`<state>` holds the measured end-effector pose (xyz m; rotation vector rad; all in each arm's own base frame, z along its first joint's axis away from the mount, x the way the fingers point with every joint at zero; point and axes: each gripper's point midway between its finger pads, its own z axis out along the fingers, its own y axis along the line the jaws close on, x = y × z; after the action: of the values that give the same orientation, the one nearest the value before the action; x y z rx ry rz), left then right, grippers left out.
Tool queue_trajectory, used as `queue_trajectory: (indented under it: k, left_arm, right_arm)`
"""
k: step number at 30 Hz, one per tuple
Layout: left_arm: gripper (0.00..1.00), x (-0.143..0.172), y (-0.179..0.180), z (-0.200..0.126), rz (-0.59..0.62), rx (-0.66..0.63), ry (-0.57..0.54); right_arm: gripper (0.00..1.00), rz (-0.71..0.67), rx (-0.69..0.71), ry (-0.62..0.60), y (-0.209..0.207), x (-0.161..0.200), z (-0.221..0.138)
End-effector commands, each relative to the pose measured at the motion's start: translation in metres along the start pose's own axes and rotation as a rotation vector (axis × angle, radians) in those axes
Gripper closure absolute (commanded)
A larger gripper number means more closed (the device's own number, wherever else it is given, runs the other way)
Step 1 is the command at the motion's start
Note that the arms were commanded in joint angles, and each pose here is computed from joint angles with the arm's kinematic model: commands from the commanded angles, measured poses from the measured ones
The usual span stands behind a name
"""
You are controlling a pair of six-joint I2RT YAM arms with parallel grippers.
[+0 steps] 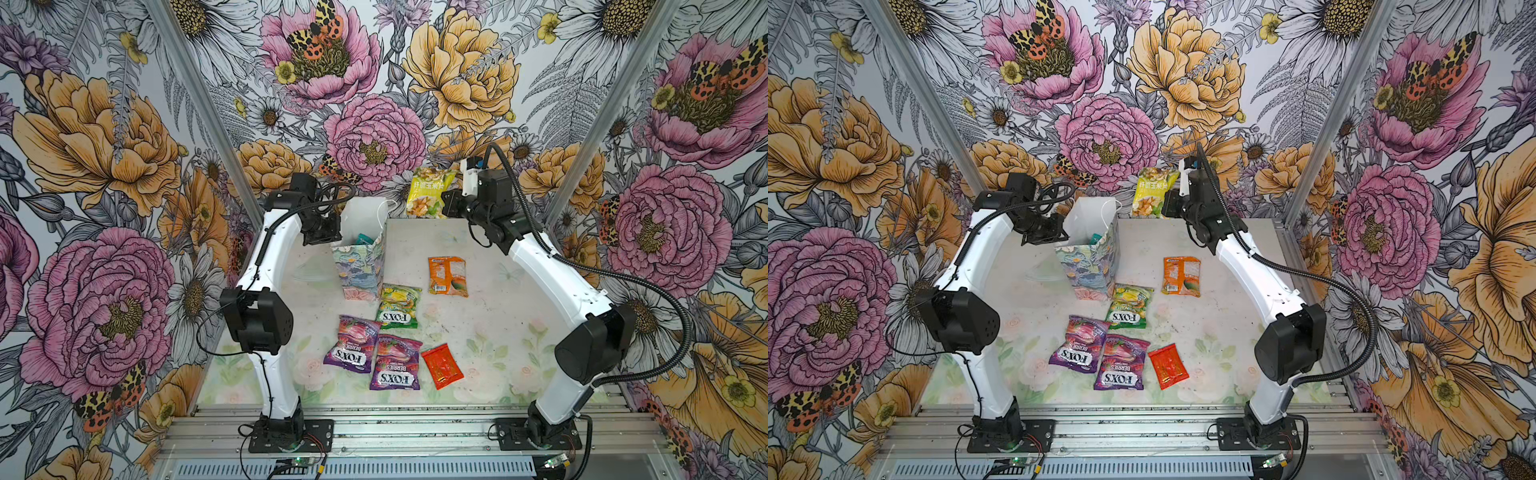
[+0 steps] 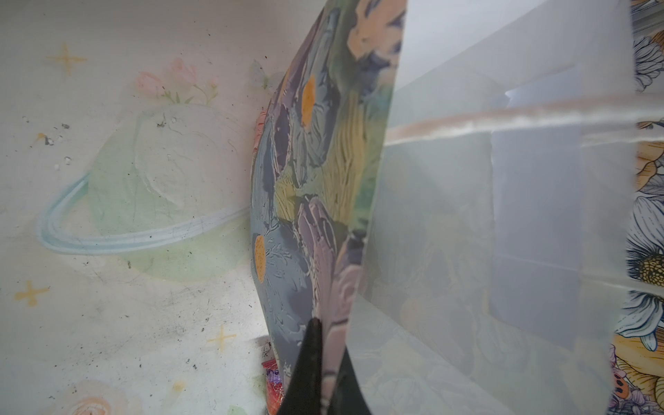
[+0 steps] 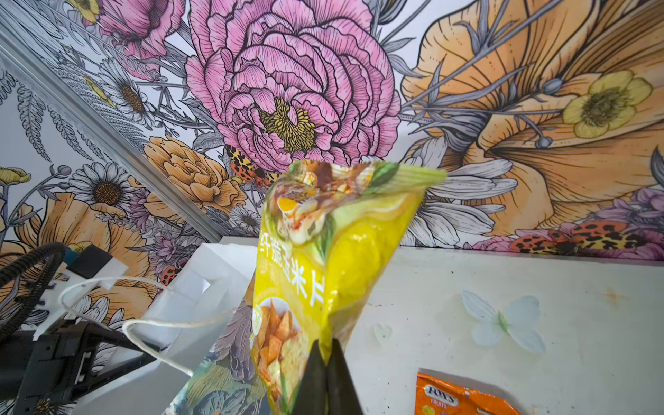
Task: Place the snacks into the paper bag
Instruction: Place the snack in the paper bag.
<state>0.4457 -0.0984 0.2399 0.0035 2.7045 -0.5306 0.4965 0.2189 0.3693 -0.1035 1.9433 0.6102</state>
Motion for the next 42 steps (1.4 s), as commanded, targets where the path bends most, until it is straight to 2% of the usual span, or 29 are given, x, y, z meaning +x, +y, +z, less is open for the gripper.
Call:
queue_trajectory:
  k: [1,13,25,35,42]
  left_arm:
    - [1.0,0.002,-0.009,-0.016,0.017,0.036,-0.024]
    - [1.0,0.002,-0.011,-0.019,0.019,0.04,-0.029]
    - [1.0,0.002,-0.01,-0.02,0.016,0.045,-0.031]
    - [1.0,0.001,-0.01,-0.022,0.013,0.047,-0.036]
    - [1.0,0.0,-0.008,-0.025,0.009,0.049,-0.043]
  right_arm:
    - [1.0,-0.047,-0.007,-0.042,0.012,-0.018,0.006]
    - [1.0,-0.131,-0.107,-0.111,0.072,-0.05,0.04]
    - [1.0,-0.155,-0.229,-0.124,0.125,-0.038,0.073]
    - [1.0,-0.157,-0.254,-0.073,0.142,-0.01,0.087]
    - [1.0,-0.155,-0.191,-0.049,0.13,-0.002,0.081]
